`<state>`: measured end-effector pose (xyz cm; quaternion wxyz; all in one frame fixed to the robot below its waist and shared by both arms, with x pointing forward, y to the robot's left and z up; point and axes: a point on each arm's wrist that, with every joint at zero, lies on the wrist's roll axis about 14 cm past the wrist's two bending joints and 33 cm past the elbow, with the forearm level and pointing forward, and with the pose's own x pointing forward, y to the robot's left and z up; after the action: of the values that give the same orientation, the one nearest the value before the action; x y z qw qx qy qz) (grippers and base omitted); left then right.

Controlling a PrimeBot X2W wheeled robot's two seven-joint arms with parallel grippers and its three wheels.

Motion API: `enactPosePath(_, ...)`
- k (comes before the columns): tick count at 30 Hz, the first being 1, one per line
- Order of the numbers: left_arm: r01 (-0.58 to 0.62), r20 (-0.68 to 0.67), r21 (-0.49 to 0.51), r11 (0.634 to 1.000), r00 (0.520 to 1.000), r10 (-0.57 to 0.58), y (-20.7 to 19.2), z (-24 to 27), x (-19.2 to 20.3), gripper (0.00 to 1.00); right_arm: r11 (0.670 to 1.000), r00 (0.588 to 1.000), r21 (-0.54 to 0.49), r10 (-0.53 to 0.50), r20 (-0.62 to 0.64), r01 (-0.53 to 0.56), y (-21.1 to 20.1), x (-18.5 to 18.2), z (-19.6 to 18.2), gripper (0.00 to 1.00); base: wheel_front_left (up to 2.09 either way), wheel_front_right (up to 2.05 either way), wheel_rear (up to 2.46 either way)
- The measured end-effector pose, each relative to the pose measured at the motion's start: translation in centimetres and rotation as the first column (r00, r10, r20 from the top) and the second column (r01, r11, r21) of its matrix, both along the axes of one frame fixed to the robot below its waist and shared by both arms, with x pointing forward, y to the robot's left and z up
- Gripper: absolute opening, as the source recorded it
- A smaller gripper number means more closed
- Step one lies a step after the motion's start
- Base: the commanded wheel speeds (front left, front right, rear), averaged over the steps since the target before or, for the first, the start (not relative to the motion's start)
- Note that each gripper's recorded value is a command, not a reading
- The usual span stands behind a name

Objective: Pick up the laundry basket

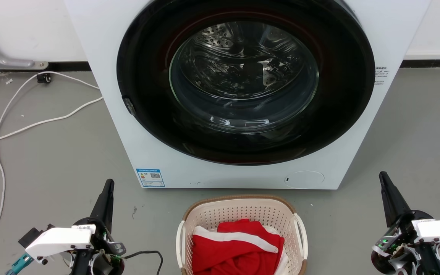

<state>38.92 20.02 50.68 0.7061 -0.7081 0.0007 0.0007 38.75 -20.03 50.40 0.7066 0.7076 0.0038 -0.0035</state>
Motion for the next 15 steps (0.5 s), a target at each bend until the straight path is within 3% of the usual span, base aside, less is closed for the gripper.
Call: enactPosePath(15,0.0,0.0,0.0,1.0,1.0,0.0,0.0,0.0,0.0,0.0,1.0,1.0,0.0,0.0,0.0,0.0,0.0,0.0,0.0,0.0,0.0,0.0,0.0)
